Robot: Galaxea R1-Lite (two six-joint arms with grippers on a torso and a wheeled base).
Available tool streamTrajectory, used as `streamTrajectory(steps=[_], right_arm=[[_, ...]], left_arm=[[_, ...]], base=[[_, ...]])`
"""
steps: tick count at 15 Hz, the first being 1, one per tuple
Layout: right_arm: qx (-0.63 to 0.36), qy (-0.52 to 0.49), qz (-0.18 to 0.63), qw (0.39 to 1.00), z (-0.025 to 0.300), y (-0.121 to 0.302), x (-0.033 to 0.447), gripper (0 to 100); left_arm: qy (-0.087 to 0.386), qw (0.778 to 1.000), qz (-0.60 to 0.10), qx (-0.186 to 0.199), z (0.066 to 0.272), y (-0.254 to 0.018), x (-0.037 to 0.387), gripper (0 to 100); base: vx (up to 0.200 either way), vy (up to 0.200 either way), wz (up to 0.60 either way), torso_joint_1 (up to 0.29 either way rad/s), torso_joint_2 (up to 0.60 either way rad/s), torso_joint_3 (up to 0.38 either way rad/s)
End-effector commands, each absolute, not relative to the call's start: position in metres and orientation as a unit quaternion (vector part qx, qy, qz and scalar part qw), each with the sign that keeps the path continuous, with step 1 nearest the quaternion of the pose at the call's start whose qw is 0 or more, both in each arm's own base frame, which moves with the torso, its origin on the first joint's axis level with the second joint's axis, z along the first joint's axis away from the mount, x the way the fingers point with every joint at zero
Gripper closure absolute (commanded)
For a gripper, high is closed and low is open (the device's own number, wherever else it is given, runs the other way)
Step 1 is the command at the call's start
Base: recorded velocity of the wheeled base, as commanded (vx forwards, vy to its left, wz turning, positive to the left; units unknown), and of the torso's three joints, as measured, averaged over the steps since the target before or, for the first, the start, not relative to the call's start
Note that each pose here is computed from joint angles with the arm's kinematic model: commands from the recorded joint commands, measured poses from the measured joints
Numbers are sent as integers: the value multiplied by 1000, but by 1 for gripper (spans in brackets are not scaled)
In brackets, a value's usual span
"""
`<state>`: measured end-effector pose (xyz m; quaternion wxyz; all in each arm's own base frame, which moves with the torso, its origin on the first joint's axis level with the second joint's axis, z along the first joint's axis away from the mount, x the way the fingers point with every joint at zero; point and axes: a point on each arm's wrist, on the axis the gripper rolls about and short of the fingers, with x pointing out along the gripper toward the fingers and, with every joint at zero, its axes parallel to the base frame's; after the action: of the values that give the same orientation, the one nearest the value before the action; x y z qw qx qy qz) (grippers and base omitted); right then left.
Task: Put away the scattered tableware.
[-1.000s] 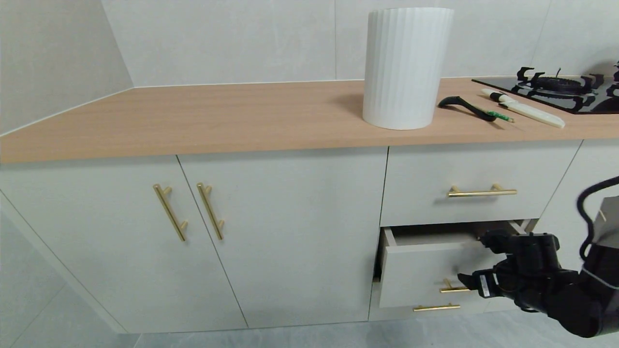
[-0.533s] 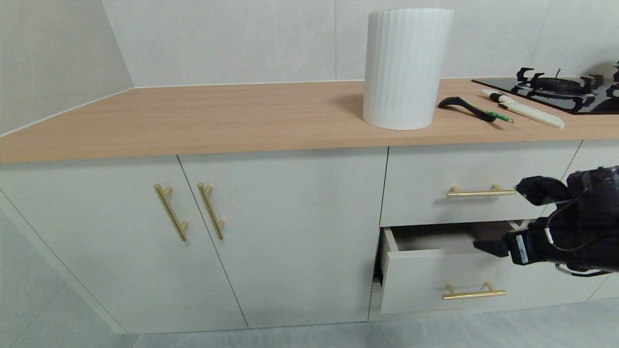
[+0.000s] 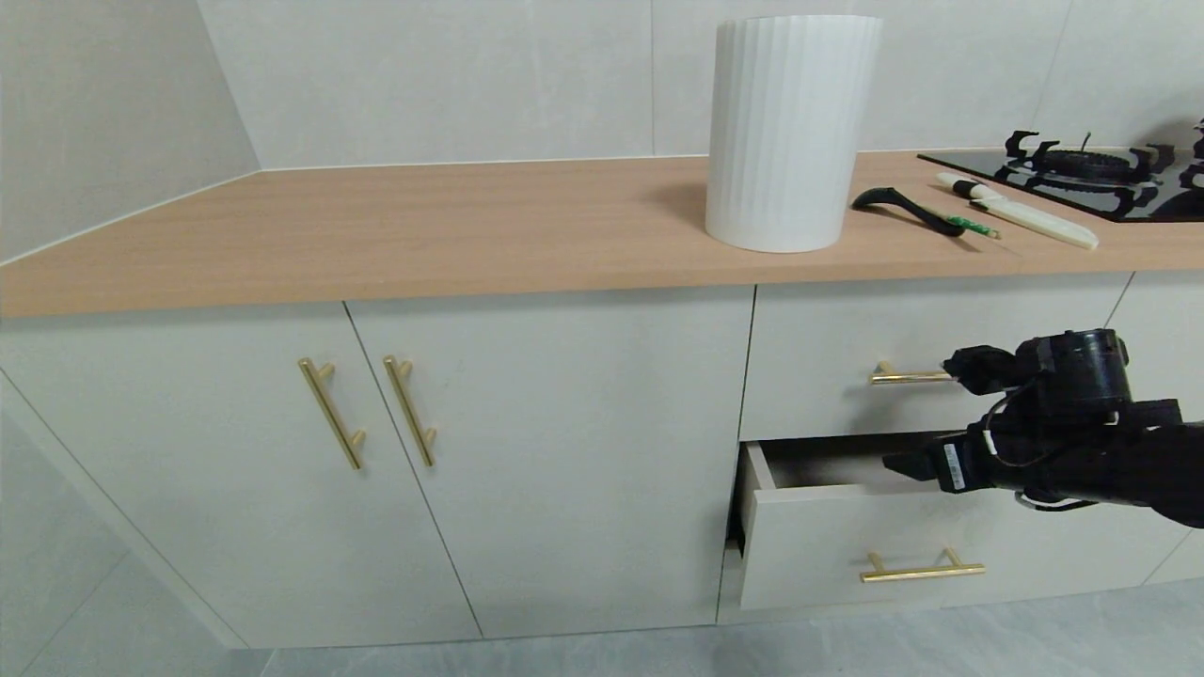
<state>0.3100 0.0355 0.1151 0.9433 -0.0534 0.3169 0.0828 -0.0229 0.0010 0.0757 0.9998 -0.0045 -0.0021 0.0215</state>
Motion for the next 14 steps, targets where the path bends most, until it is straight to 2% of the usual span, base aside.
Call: streamTrajectory(steps=[1,10,14], right_arm=[[-55,352,81,931,90,37,319,0],[-59,371,85,923,96,35,308,0],[-65,434,92,894,130,33,282,0]], left_arm=[[-2,1000,21,-5,76,1,-23,0],[-1,1000,21,-5,76,1,-23,0],[-2,1000,21,-5,76,1,-23,0]], base=[[0,0,0,0,0,0],[0,0,0,0,0,0],[0,0,0,0,0,0]])
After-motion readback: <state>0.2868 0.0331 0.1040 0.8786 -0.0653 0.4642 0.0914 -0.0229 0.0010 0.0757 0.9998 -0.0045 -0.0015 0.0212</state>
